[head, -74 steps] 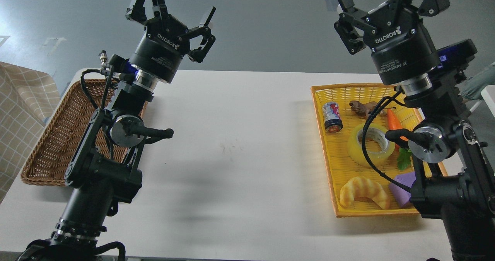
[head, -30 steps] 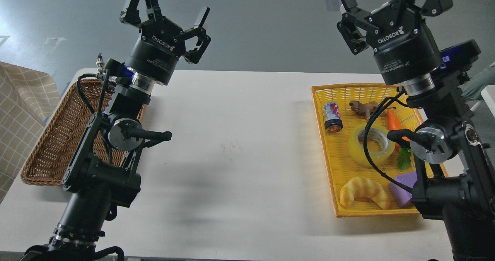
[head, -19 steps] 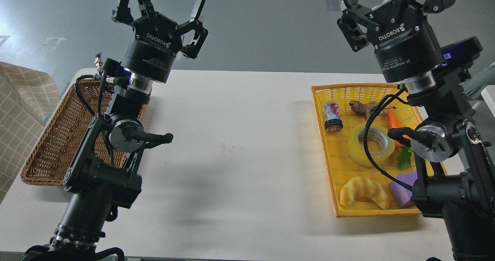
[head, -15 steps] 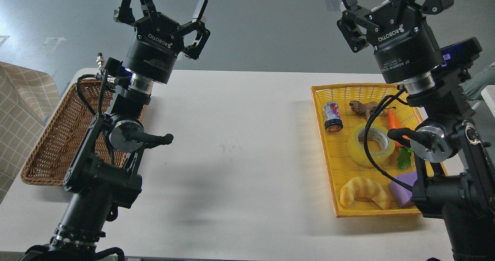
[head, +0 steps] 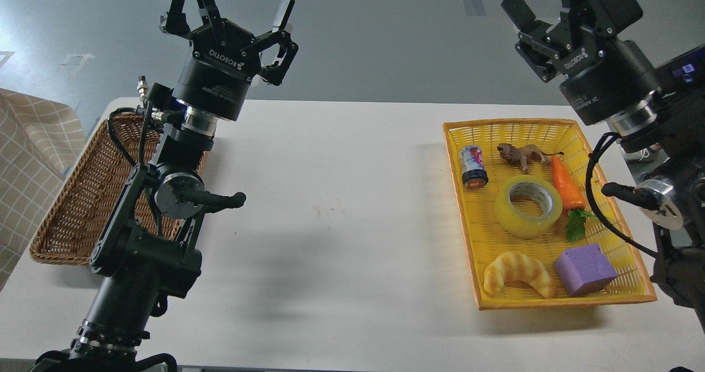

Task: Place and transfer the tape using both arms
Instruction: 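Swing the right arm out and bring its gripper toward the yellow tray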

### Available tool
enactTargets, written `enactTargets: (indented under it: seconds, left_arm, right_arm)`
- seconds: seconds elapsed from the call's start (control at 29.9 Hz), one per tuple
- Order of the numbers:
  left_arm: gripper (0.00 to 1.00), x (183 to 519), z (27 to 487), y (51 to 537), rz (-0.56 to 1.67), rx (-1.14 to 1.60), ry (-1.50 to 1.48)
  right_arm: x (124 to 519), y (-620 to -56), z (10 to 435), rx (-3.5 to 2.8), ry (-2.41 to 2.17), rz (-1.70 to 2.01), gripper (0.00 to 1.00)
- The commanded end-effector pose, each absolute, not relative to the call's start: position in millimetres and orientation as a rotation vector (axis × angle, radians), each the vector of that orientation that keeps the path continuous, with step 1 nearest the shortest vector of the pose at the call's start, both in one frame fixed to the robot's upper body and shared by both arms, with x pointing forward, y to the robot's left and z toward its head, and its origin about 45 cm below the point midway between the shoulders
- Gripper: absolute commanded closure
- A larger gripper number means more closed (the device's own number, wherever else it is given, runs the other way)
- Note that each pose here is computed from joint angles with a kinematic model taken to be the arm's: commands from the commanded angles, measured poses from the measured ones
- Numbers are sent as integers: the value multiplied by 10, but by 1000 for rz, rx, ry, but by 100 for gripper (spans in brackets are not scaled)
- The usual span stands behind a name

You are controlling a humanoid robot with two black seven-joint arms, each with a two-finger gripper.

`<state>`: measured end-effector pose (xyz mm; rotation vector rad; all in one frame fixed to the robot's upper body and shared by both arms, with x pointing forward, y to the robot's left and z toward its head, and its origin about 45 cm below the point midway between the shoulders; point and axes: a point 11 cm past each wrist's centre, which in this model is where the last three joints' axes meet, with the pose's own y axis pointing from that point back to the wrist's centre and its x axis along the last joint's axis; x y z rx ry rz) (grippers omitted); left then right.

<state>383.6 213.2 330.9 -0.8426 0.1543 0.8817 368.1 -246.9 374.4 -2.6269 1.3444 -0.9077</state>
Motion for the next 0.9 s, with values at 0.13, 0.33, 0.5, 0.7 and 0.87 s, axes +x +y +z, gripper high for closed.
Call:
enactTargets:
  seconds: [0.13, 0.33, 0.5, 0.7, 0.87]
  left_arm:
    - [2, 3830, 3318, 2129, 878, -843, 151]
    - [2, 3791, 3219, 2158, 894, -835, 168]
    - [2, 3798, 3211, 2159, 903, -832, 172]
    - [2, 3812, 3231, 2159, 909, -833, 170]
    - [2, 3818, 3248, 2155, 907, -835, 167]
  right_arm:
    - [3659, -2739, 3604, -2825, 1381, -1190, 0]
    - [3681, -2979, 3447, -2920, 1465, -1460, 0]
    - [3668, -3196, 3067, -3025, 1563, -1475, 0]
    - [3691, -3384, 2980, -3033, 1661, -1398, 0]
    - [3669, -3566, 3174, -2991, 1702, -1460, 0]
